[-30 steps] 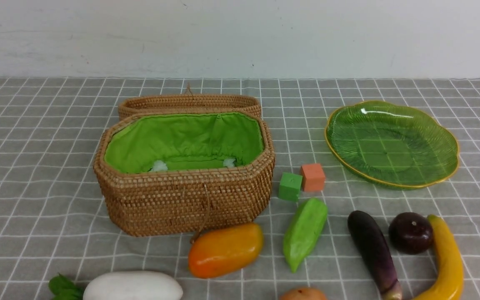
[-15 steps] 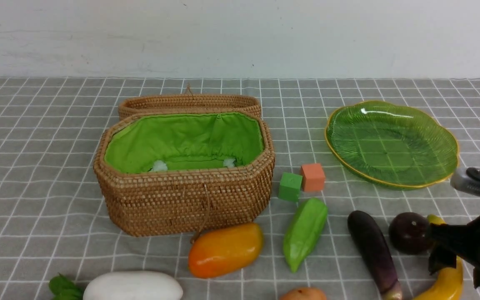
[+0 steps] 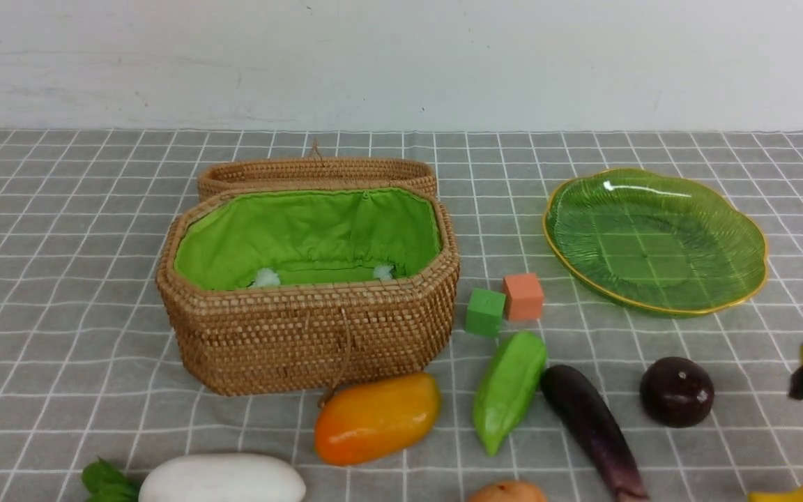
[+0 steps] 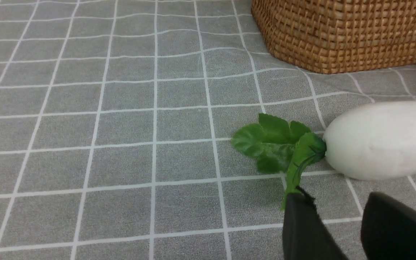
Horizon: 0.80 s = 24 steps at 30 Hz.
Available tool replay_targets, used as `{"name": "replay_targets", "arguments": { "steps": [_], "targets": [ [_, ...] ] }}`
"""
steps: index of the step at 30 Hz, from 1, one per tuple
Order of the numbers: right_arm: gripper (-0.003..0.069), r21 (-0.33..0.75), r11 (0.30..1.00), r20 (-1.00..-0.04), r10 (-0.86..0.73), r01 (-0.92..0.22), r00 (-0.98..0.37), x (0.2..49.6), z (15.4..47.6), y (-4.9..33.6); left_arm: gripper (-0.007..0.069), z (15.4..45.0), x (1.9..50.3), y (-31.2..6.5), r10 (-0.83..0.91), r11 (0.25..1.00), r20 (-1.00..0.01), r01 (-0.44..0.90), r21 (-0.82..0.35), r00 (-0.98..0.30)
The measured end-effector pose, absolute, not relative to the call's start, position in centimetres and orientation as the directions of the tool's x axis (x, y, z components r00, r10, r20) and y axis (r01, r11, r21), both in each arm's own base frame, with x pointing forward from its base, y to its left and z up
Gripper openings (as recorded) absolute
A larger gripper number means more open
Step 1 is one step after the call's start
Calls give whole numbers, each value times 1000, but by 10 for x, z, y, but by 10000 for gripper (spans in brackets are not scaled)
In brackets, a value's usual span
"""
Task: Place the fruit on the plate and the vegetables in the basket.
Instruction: Use the right arm to grab a banana and put it into the right plate
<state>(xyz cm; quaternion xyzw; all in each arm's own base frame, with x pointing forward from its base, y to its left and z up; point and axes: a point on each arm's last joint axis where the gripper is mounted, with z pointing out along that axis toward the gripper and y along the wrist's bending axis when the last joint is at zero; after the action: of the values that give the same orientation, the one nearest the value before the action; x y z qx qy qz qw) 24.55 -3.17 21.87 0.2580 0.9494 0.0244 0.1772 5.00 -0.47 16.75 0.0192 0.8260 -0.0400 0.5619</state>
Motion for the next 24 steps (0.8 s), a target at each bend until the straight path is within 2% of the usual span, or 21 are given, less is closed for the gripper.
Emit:
{"name": "replay_targets", "arguments": {
  "steps": [4,5,7,11,14,16,24],
  "targets": [
    [314,196,859,-468,506,473,-725,249,260,-42,239,167,50,-5,-13,996,-930,77,-45,-368],
    [314,234,871,-548,486,432,-681,256,283,-42,239,167,50,-5,-13,996,-930,77,-45,-368],
    [314,263,899,-639,434,351,-635,269,311,-39,239,167,50,-5,-13,996,-930,77,-45,-368],
    [314,223,957,-741,292,188,-604,306,344,-30,239,167,50,-5,-13,996,-930,77,-45,-368],
    [314,183,978,-755,203,97,-623,341,342,-22,239,167,50,-5,-13,996,-930,77,-45,-368],
    [314,174,982,-742,178,71,-646,368,328,-18,239,167,50,-5,-13,996,-930,77,-45,-368],
    [314,164,983,-684,171,79,-710,429,269,-20,239,167,50,-5,-13,996,-930,77,-45,-368]
  ]
}}
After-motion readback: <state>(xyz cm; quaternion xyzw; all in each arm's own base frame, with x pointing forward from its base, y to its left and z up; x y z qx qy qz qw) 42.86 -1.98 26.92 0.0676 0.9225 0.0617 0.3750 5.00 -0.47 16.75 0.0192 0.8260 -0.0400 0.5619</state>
